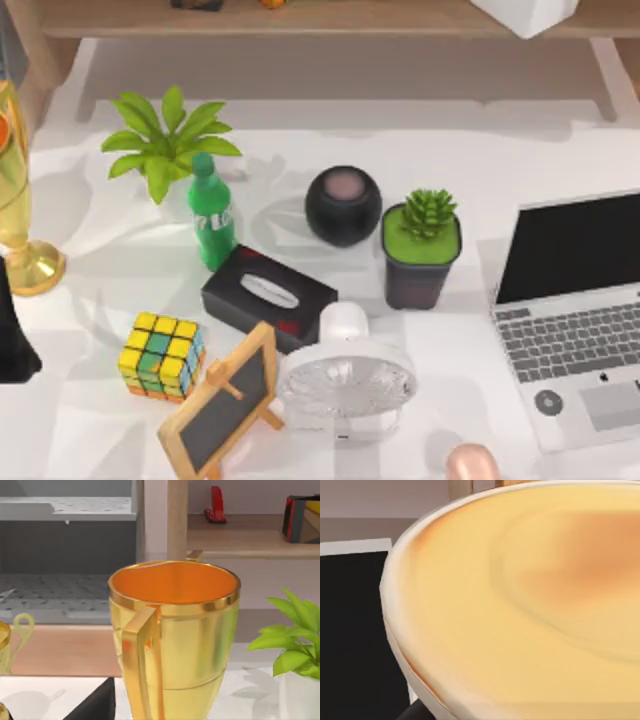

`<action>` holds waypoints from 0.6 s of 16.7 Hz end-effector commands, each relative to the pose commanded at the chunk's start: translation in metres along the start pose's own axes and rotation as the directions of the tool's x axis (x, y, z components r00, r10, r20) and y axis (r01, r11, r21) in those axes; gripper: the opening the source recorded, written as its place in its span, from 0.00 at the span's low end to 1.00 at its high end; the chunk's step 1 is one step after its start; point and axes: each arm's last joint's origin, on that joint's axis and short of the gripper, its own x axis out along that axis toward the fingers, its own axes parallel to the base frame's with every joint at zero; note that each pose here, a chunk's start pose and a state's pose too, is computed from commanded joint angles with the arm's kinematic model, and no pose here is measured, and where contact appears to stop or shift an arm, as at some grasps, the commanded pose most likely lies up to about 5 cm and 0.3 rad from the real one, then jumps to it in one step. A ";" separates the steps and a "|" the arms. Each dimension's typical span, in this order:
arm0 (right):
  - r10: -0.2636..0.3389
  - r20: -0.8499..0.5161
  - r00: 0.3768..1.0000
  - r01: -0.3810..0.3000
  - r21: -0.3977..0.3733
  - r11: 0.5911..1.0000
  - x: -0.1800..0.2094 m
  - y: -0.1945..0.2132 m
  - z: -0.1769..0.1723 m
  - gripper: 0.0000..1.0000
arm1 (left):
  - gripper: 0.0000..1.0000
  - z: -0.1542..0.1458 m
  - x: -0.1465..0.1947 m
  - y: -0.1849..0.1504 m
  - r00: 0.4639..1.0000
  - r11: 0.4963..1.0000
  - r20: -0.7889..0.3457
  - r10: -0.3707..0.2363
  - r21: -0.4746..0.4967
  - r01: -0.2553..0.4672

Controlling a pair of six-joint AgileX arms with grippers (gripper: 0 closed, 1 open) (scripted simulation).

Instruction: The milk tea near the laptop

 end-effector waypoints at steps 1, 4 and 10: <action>0.000 0.000 1.000 0.000 0.000 1.000 0.000 0.000 0.000 0.00 | 1.00 0.000 0.000 0.000 1.000 1.000 0.000 0.000 0.000 0.000; 0.003 0.000 1.000 -0.003 0.001 1.000 0.001 0.000 0.001 0.00 | 1.00 0.000 0.000 0.000 1.000 1.000 0.000 0.000 0.000 0.000; 0.000 0.033 0.999 0.000 -0.020 1.000 0.003 -0.002 0.003 0.00 | 1.00 0.000 0.000 0.000 1.000 1.000 0.000 0.000 0.000 0.000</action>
